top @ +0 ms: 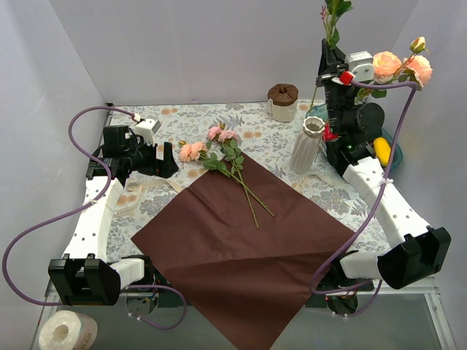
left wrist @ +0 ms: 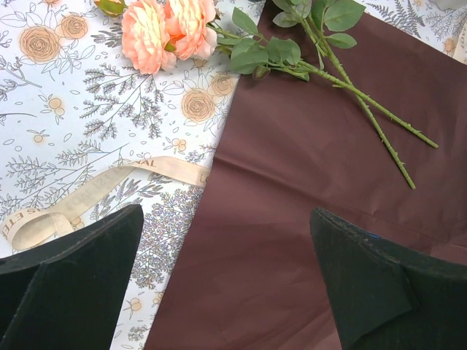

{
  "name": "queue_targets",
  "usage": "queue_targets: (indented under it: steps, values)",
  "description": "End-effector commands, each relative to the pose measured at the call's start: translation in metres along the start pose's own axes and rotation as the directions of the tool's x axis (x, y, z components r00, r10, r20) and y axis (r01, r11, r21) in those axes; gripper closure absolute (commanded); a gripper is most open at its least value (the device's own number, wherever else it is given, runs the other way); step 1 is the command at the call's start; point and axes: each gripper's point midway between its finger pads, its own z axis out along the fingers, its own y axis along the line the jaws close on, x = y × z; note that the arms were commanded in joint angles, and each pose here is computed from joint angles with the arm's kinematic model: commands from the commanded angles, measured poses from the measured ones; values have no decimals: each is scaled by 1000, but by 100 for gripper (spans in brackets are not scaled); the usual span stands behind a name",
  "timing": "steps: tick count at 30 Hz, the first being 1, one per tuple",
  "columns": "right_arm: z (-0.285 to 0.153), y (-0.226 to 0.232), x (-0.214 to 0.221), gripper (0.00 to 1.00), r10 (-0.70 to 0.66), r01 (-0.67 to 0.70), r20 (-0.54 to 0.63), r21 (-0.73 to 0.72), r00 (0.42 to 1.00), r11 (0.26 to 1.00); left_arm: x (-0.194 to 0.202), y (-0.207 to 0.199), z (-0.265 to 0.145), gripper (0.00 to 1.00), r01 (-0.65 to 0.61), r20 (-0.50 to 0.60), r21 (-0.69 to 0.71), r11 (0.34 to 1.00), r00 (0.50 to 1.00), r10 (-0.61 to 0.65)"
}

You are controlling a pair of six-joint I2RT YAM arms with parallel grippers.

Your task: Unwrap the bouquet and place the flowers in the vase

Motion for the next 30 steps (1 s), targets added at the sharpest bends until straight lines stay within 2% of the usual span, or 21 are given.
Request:
queue_targets:
  steps: [1, 13, 22, 23, 24, 27, 30]
  values:
    - [3, -26, -21, 99, -53, 44, 104, 83, 993, 996, -12, -4, -9, 2, -20, 33, 6, 1000, 999, 19]
    - [-23, -43, 32, 99, -72, 67, 34, 133, 997, 989, -14, -2, -11, 2, -40, 27, -8, 999, 999, 40]
    - [-50, -41, 97, 99, -43, 61, -127, 139, 991, 988, -15, -2, -11, 2, -42, 29, -8, 999, 999, 43]
    - [-52, -40, 101, 97, -29, 49, -145, 139, 989, 989, -15, -1, -11, 2, -41, 29, -13, 999, 999, 42]
    - [-55, -36, 107, 82, -4, 26, -169, 129, 986, 991, -15, -1, -12, 2, -40, 32, -14, 999, 999, 40]
    - [-65, -31, 114, 63, 35, -10, -212, 115, 977, 993, -17, -1, -12, 2, -40, 40, -16, 999, 998, 41]
    - [-70, -30, 112, 50, 74, -47, -231, 120, 970, 992, -18, -2, -13, 2, -38, 39, -11, 999, 998, 39]
